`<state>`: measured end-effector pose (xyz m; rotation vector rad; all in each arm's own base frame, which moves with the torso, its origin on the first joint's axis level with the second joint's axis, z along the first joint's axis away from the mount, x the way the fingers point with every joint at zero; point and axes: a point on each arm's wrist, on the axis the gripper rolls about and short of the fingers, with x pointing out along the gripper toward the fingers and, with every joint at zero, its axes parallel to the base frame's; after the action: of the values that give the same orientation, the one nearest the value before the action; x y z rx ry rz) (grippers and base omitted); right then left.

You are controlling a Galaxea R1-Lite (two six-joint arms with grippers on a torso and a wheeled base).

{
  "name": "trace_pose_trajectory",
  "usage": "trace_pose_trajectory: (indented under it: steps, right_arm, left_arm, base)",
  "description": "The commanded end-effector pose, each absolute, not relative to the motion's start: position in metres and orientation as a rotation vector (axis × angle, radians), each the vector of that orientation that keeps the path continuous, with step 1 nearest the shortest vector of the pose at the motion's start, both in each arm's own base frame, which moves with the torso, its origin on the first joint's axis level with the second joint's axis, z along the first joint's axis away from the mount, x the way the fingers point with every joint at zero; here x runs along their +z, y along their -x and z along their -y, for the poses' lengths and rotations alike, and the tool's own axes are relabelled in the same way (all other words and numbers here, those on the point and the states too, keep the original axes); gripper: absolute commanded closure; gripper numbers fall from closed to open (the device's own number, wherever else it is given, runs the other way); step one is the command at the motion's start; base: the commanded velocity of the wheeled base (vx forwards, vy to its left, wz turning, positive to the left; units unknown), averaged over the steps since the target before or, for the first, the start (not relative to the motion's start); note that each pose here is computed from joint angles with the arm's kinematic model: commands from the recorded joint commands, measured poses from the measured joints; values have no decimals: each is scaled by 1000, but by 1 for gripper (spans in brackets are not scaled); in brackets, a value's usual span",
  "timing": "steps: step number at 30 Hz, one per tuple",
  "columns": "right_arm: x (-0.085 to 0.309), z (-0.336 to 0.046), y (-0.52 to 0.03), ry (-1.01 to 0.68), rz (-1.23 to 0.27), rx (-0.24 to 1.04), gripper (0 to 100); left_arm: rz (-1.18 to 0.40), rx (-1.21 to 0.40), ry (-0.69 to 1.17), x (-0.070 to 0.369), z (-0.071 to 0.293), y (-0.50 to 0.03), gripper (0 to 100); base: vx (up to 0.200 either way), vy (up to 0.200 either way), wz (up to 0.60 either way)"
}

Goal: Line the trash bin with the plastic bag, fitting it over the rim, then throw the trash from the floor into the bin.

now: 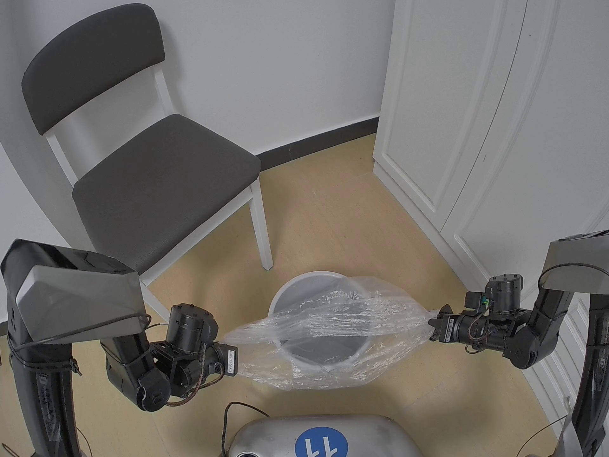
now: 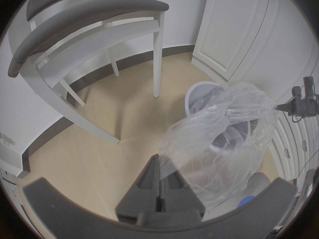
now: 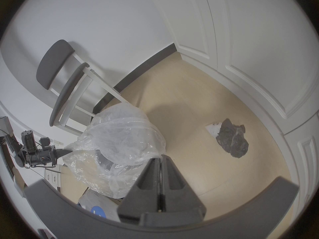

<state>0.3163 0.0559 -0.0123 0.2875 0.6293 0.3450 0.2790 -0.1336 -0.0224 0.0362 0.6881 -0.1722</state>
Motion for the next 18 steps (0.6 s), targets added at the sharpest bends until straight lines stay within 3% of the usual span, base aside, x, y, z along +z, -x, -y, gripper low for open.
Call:
trace_pose_trajectory:
  steps: [1, 10, 18]
  right_arm:
    - [5, -56, -316, -272, -596, 354, 100]
    - [10, -55, -313, -253, -658, 350, 100]
    - [-18, -65, -312, -216, -750, 373, 100]
  left_arm:
    - [-655, -174, -22, -11, 133, -280, 100]
    - [-703, -167, -39, -12, 132, -278, 100]
    - [-796, -173, -83, -37, 137, -274, 100]
  base:
    - [0, 0, 0]
    - [0, 0, 0]
    - [0, 0, 0]
